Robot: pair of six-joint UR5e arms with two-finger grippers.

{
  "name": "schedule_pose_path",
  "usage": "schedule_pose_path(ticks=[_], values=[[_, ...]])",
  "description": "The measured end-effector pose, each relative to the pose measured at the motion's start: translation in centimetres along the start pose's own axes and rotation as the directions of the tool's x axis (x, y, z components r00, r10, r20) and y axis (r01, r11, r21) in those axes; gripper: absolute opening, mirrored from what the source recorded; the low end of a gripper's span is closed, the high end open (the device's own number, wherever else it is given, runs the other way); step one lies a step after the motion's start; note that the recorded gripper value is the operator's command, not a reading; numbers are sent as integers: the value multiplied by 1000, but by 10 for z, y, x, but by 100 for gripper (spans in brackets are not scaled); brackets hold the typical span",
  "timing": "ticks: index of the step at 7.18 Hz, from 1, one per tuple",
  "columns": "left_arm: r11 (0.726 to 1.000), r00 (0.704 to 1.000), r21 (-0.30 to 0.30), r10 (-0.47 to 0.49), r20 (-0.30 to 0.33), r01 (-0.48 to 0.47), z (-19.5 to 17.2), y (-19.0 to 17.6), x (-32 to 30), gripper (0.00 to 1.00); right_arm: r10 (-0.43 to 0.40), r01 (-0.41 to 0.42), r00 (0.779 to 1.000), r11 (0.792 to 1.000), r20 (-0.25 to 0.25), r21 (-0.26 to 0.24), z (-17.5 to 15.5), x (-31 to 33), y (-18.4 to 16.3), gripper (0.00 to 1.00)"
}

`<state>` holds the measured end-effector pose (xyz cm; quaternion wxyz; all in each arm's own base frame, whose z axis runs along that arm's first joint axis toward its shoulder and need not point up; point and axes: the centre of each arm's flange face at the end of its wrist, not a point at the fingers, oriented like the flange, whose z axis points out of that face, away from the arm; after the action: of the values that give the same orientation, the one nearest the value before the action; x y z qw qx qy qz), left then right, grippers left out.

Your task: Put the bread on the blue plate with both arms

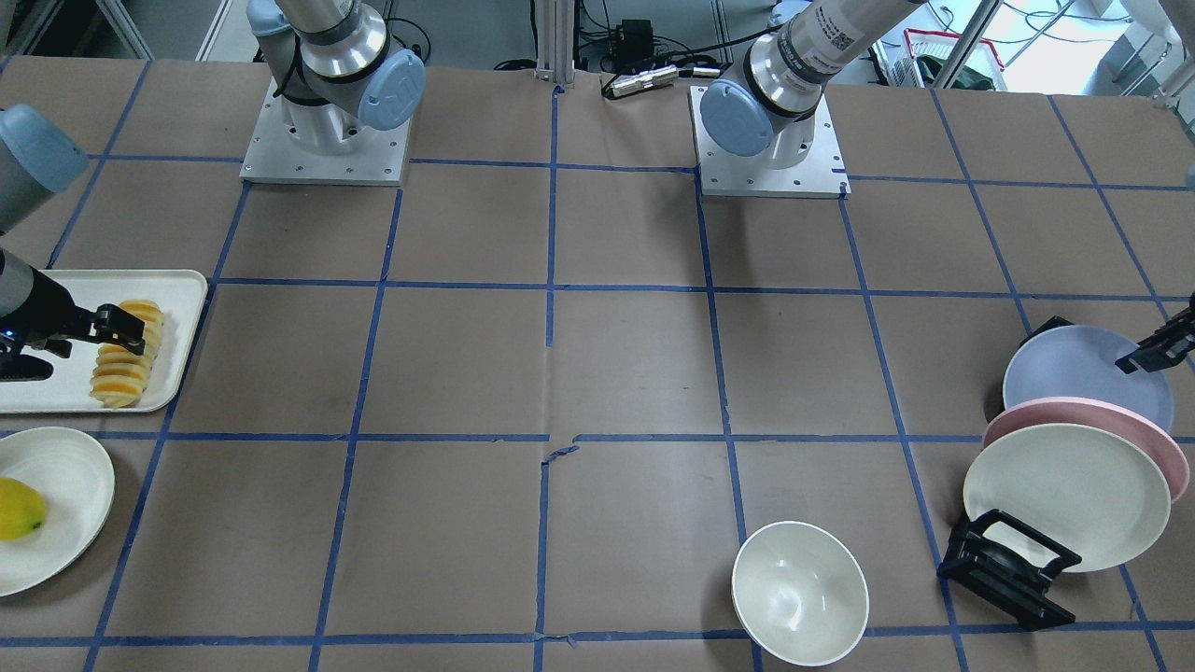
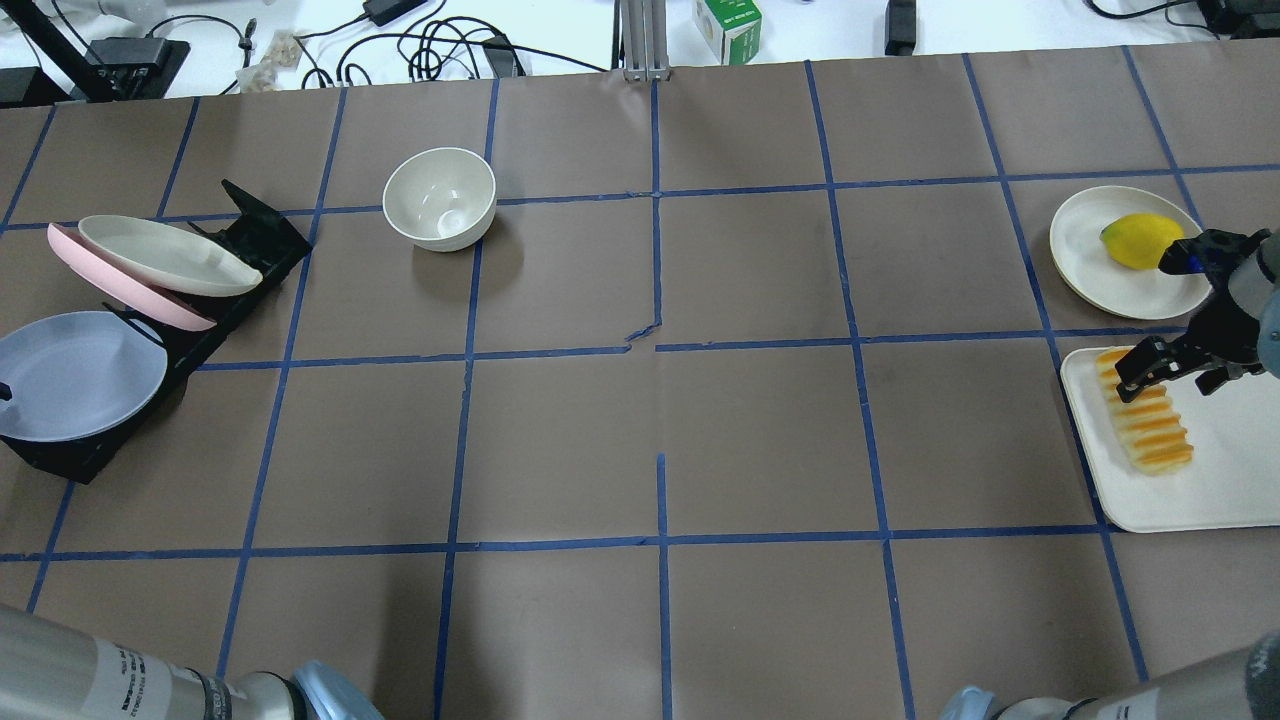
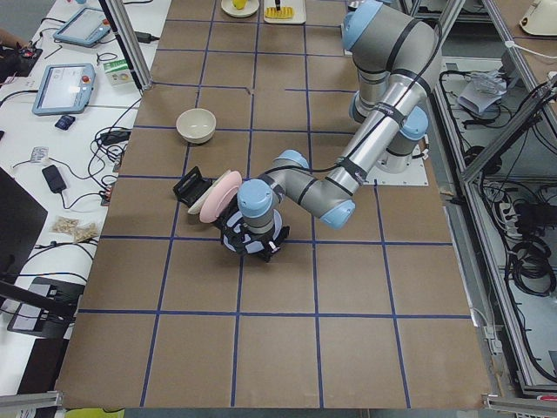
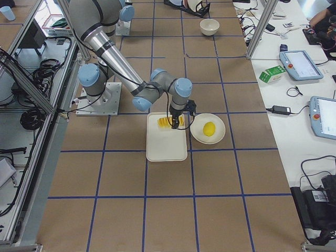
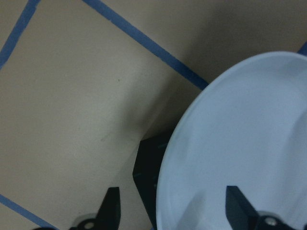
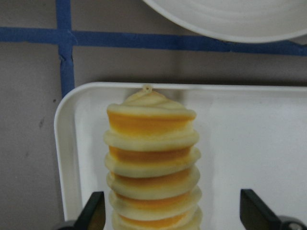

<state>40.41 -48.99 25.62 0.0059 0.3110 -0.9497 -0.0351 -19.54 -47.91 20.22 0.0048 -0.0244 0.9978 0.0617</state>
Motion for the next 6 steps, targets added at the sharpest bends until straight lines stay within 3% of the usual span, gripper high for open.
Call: schedule_pose_path(ticks=[1,2,3,4,6], values=[[1000,1000,-4,-1,3,2,0,1,0,0,12,-12,1000,1000,8,-8,6,0,-1,100],[1000,1000,-8,-3,11,3,-1,1,-1,0,18,-17,1000,1000,18,-21,15,1,-3,75],[1000,1000,-9,-3,22,3,-3,2,-2,0,23,-22,999,999,25,-31,21,1,-4,18],[1000,999,-10,-2,34,3,-7,2,-3,0,26,-25,999,999,26,-35,21,1,-4,0],[1000,997,-14,12,82,-11,-36,8,-3,0,26,-26,999,999,23,-41,18,0,-4,0]])
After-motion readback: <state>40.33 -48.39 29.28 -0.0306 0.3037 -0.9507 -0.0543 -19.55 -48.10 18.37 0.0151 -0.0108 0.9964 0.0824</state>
